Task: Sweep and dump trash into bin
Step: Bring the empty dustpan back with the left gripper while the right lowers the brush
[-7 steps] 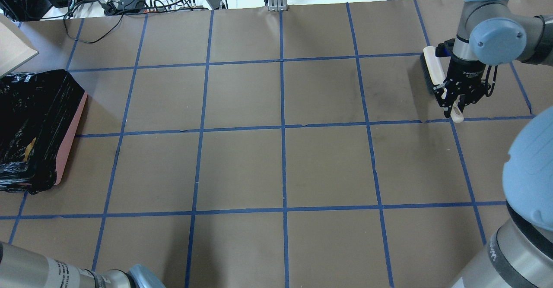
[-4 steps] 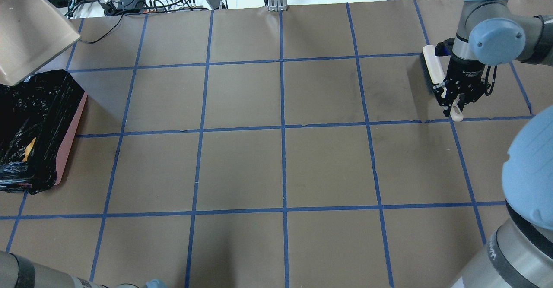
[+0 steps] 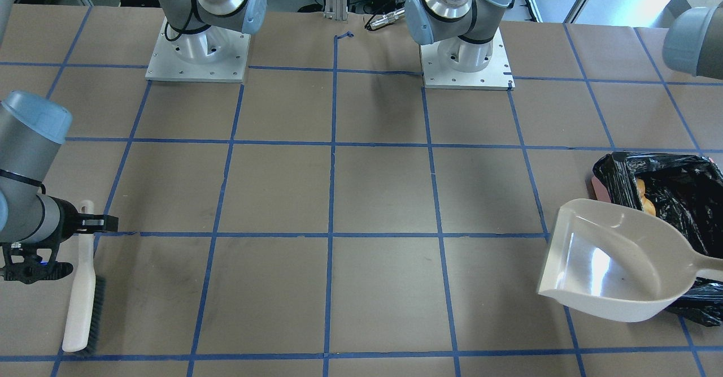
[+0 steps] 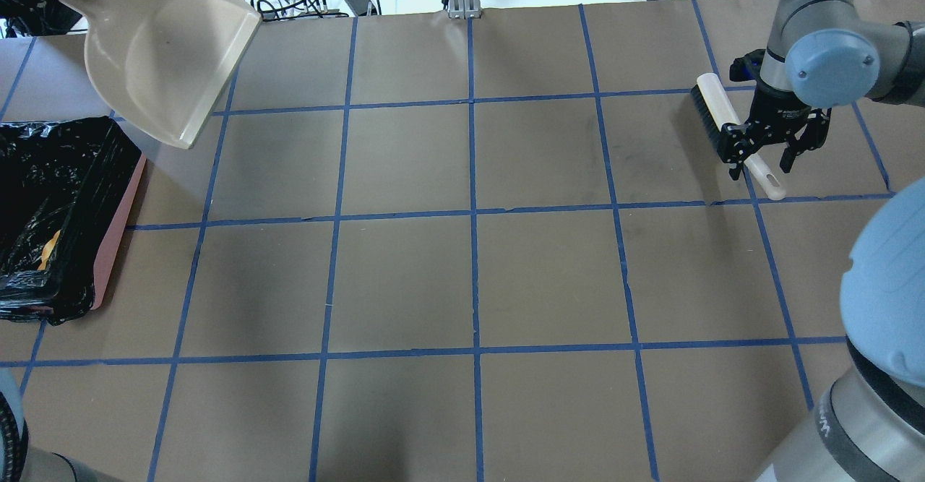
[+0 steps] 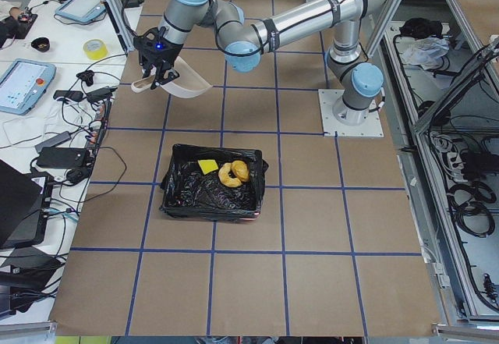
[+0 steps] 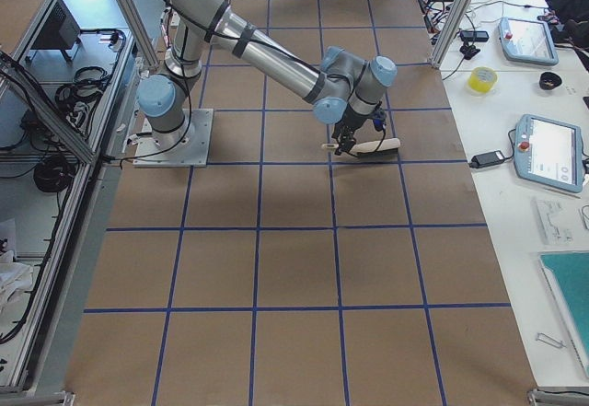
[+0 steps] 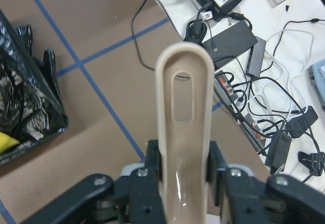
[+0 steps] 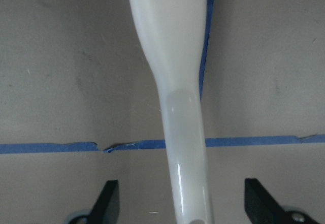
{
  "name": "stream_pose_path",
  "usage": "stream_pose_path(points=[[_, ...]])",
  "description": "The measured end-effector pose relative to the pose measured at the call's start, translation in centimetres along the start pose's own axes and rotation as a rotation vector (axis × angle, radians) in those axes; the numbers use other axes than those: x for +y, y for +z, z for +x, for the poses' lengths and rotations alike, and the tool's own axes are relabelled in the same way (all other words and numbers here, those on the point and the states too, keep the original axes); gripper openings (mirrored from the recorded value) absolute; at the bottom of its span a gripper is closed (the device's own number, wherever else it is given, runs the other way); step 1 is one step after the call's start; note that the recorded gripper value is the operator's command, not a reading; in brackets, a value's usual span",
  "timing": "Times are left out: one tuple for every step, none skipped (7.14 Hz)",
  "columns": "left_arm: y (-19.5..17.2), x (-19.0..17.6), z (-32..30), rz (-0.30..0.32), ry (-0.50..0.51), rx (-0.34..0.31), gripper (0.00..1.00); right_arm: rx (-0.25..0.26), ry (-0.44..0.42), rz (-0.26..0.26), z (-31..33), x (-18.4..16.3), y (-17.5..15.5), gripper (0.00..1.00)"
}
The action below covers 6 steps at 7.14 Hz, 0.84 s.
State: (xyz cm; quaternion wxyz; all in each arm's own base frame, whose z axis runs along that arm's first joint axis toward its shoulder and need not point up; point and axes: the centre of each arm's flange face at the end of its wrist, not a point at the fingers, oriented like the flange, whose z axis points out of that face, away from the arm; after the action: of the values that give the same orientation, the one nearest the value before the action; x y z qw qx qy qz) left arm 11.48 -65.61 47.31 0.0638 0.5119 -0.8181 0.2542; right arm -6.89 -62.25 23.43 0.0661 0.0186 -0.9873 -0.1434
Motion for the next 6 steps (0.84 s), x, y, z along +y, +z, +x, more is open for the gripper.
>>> stream_pose_path(points=[[1.2,2.1,0.5,-0.059,-0.115,-0.049,0.0,0.003,0.001,0.012,0.1,0.0,-0.4,1.0],[2.7,4.3,0.6,-0.094,-0.197,-0.114,0.0,0.006,0.003,0.026,0.2,0.1,-1.1,1.0],[4.8,7.0,0.4,-0.105,-0.229,-0.189,0.0,0.013,0.006,0.055,0.4,0.5,-2.6,1.0],[7.0,9.3,0.1,-0.109,-0.238,-0.253,0.0,0.023,0.001,0.099,0.6,1.3,-5.4,1.0],[9.2,10.7,-0.3,-0.112,-0.249,-0.302,0.0,0.031,-0.017,0.153,0.9,3.2,-10.2,1.0],[11.4,11.7,-0.6,-0.115,-0.279,-0.339,0.0,0.029,-0.029,0.212,0.8,6.3,-15.8,1.0]])
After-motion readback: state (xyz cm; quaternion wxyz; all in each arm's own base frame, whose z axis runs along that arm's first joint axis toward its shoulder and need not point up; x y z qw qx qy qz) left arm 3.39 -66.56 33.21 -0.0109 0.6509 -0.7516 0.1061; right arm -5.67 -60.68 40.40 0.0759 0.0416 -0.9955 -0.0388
